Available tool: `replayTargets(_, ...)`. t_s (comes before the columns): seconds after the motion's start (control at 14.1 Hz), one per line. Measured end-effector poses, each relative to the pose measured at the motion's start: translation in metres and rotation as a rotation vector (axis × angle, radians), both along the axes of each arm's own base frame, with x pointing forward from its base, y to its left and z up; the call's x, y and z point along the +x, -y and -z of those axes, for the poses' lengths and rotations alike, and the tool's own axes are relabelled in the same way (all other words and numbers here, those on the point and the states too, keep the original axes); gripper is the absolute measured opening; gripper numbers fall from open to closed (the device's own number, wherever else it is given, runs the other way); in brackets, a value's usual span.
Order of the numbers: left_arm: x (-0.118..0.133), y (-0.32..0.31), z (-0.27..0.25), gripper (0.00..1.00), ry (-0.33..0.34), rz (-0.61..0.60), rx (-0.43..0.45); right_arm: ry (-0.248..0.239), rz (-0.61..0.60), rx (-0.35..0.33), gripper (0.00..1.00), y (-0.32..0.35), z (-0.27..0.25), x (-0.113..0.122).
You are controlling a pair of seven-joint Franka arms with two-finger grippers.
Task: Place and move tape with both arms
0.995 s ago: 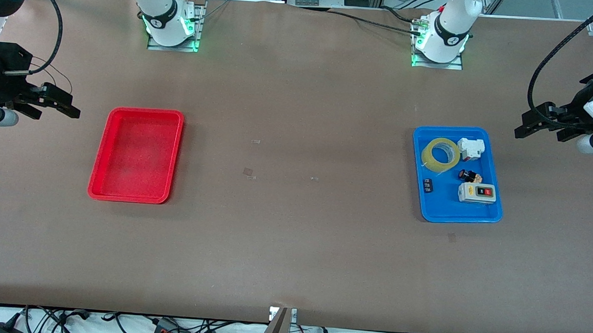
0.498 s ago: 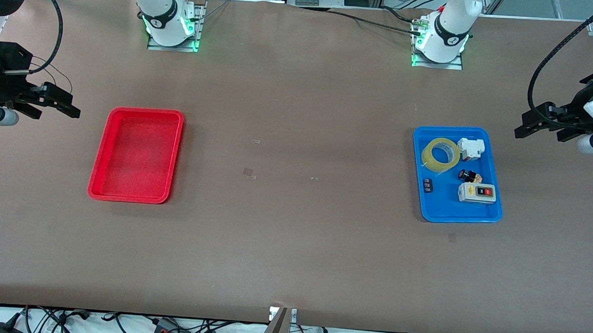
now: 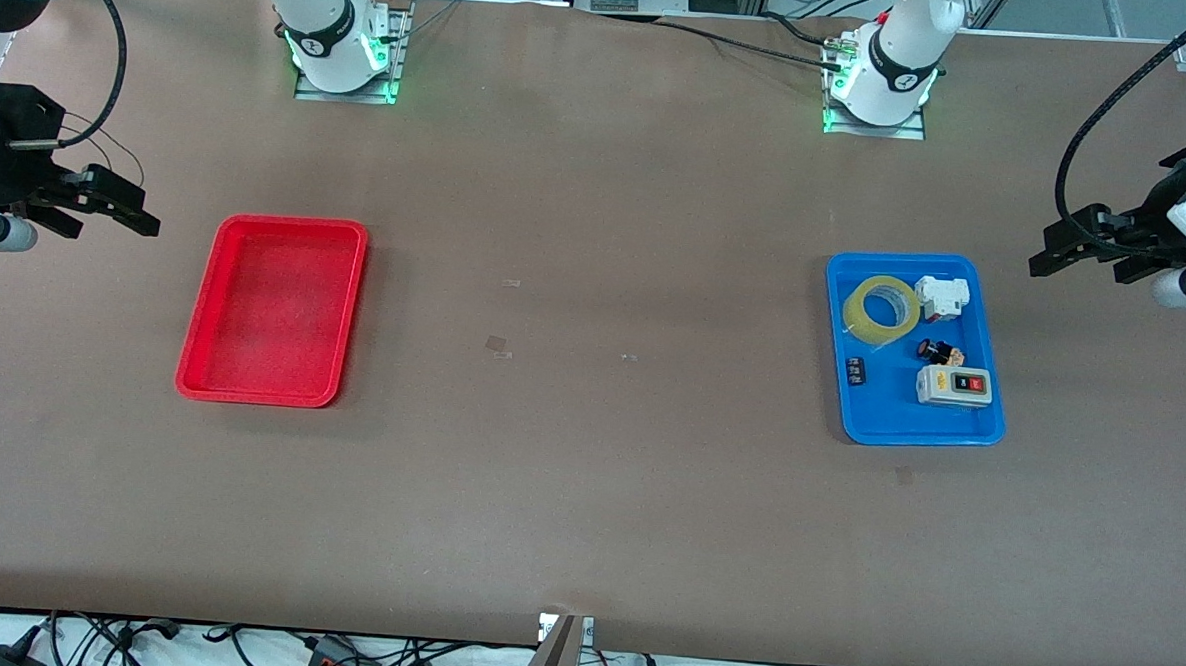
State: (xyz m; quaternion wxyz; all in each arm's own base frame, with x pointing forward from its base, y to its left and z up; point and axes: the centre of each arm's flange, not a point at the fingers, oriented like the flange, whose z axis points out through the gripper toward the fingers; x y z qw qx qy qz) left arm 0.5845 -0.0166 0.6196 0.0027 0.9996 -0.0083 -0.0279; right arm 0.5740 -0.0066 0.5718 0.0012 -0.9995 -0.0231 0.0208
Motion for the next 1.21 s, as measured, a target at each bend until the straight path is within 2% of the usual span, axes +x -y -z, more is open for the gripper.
replayTargets(0.43, 0.001, -0.001, 0.002, 1.00, -0.004, -0.001, 0.000, 0.005, 0.001, 0.001, 1.00, 0.001, 0.004, -0.008)
replayTargets(0.71, 0.008, -0.003, 0.018, 1.00, -0.032, -0.006, 0.000, 0.023, -0.004, 0.001, 1.00, -0.002, -0.005, -0.008)
replayTargets(1.07, 0.026, -0.016, 0.075, 1.00, -0.121, -0.026, 0.000, 0.027, -0.008, 0.001, 1.00, -0.004, -0.007, -0.008)
replayTargets(1.21, 0.029, -0.016, 0.115, 1.00, -0.129, -0.027, 0.000, 0.026, -0.008, 0.001, 1.00, -0.004, -0.007, -0.008)
